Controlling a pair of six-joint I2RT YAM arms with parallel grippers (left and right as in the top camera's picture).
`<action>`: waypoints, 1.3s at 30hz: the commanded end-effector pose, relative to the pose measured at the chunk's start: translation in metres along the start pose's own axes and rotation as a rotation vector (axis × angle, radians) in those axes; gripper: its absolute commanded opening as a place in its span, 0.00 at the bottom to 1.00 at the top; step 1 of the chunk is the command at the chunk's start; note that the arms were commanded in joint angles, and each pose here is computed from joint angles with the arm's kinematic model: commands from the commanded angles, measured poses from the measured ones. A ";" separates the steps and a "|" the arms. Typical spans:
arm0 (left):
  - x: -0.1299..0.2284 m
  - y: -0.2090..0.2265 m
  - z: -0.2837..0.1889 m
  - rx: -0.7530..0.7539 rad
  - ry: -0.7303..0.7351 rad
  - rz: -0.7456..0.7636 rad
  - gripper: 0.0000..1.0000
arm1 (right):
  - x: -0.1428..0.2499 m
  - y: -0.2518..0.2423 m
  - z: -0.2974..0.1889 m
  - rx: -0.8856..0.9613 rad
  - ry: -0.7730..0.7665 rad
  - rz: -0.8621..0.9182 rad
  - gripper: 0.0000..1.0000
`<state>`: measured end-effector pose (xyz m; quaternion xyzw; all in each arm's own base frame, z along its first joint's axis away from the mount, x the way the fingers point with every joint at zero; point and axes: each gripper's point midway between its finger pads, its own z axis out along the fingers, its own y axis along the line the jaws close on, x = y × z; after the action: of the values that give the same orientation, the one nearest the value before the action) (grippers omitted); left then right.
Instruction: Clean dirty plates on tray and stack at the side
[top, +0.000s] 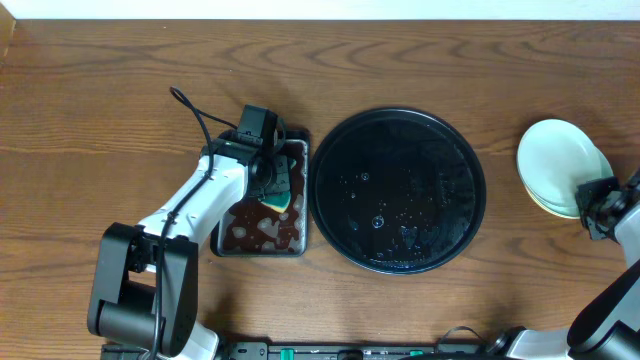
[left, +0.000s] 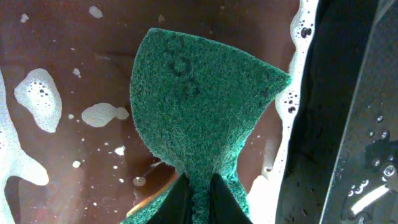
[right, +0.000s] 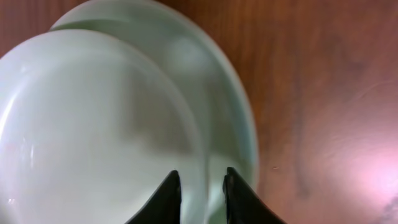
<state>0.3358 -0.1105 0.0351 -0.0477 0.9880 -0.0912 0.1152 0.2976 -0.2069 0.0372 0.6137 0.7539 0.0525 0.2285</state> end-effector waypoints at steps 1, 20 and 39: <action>0.003 0.002 0.004 -0.001 0.014 0.011 0.09 | -0.010 -0.006 -0.003 0.013 -0.023 0.026 0.25; -0.006 0.007 -0.004 -0.036 -0.015 0.037 0.47 | 0.099 0.118 -0.032 -0.602 0.217 -0.764 0.87; 0.016 0.060 -0.102 -0.085 -0.032 -0.173 0.76 | 0.210 0.124 -0.075 -0.259 0.291 -1.303 0.99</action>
<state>0.2961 -0.0367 0.1030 -0.1594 0.9806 -0.0583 0.0977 0.3527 0.0410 0.0789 -0.0273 0.9803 0.0903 0.1734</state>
